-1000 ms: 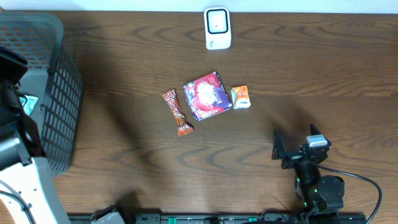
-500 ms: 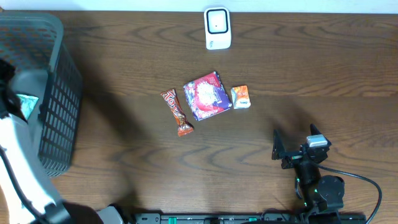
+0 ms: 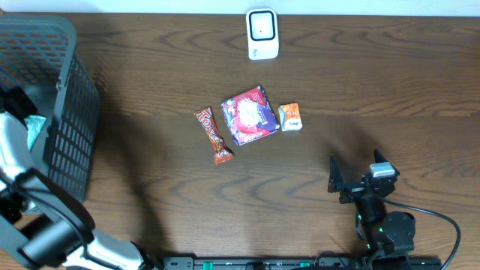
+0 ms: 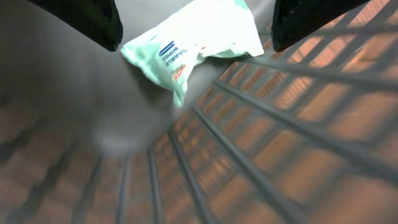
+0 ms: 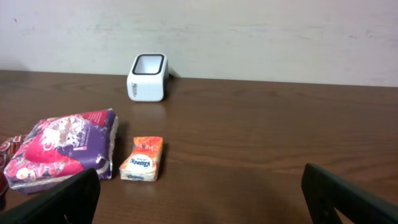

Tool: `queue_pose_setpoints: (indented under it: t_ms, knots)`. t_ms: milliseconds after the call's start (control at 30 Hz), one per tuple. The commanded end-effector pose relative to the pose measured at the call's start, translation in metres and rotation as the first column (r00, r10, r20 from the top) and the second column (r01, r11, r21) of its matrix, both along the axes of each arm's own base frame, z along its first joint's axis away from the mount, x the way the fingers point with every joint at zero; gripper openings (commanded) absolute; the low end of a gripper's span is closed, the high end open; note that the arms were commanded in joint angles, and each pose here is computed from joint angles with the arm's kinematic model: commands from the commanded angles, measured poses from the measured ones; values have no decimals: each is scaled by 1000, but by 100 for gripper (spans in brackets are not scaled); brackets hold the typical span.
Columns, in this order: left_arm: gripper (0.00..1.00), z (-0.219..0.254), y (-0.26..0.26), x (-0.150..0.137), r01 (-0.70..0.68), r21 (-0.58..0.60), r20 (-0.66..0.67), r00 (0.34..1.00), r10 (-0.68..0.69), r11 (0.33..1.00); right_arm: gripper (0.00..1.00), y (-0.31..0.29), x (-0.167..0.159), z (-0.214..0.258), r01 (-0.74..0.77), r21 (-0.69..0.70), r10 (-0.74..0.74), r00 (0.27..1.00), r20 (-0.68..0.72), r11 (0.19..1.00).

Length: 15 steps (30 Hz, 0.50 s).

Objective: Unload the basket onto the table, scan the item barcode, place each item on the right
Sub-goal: 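Reach the left gripper into the basket toward the mint-green wipes pack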

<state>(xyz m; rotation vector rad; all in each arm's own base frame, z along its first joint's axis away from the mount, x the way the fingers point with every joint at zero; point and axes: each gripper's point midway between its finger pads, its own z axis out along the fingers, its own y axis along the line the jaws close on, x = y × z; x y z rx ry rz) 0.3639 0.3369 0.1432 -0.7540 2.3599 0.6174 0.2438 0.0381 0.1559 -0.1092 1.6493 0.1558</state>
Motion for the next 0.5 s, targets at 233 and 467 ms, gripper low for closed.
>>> queue_pose_setpoints:
  t_ms: [233,467]
  knots:
    - [78,-52,19,0,159,-1,-156,975,-158,987,99,0,0,-1,1,-12,-1,1000,1,1000]
    - [78,-89,8,6,218,-90,-165,959,-230,972,99,0,0,-1,1,-12,-1,1000,1,1000]
